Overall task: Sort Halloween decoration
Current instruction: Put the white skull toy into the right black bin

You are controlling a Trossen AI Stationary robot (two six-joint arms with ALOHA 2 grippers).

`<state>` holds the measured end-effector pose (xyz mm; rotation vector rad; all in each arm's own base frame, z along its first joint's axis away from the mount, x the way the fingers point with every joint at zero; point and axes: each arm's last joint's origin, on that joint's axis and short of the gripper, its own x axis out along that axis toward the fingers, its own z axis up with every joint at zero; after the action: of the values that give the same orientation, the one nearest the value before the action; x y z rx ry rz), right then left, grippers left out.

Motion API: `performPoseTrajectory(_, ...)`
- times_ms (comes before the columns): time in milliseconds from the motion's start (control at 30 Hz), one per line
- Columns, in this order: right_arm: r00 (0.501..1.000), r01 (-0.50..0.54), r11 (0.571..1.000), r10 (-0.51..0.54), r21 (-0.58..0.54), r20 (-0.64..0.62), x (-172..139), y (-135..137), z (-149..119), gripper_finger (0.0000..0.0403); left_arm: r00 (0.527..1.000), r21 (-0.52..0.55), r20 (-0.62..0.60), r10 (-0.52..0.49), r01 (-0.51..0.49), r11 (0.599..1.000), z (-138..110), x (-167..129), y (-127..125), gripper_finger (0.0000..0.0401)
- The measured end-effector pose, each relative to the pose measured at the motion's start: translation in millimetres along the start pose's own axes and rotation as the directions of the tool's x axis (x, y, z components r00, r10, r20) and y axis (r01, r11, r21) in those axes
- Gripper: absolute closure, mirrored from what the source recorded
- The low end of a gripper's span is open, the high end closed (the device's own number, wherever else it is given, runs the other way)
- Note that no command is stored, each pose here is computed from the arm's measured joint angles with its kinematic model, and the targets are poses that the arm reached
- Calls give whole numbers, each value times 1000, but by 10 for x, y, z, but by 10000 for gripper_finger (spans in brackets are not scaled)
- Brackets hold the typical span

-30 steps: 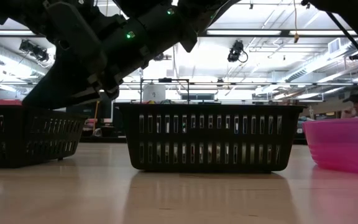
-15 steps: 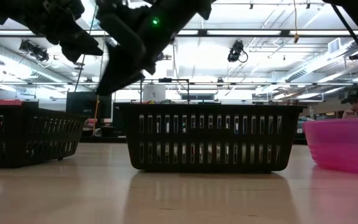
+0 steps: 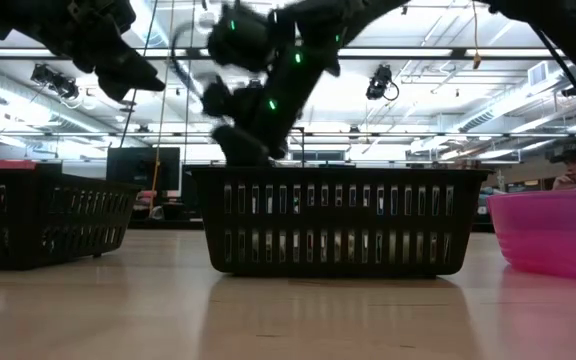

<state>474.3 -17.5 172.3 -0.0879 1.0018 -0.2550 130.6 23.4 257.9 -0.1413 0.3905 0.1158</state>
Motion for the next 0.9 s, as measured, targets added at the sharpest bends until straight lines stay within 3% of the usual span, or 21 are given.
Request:
performPoseTrajectory(167, 994, 86, 992, -79, 95, -80, 27, -346, -132, 292, 1000, -1, -10, 0, 0, 1000, -10, 0, 1, 285)
performPoseTrajectory(367, 964, 225, 953, -189, 202, -186, -88, -750, -295, 292, 1000, -1, -8, 1, -1, 1000, -8, 0, 1, 285)
performPoseTrajectory(567, 942, 272, 931, -207, 242, -264, -103, -1032, -412, 278, 1000, 0, -2, 0, 0, 1000, -2, 0, 0, 285)
performPoseTrajectory(767, 920, 301, 915, -206, 267, -332, -105, -1181, -499, 240, 1000, -3, -1, 0, 0, 1000, -1, 0, 0, 285)
performPoseTrajectory(900, 919, 275, 919, -164, 283, -359, -103, -1249, -541, 216, 1000, -2, -1, 0, 0, 1000, -1, 0, 0, 285)
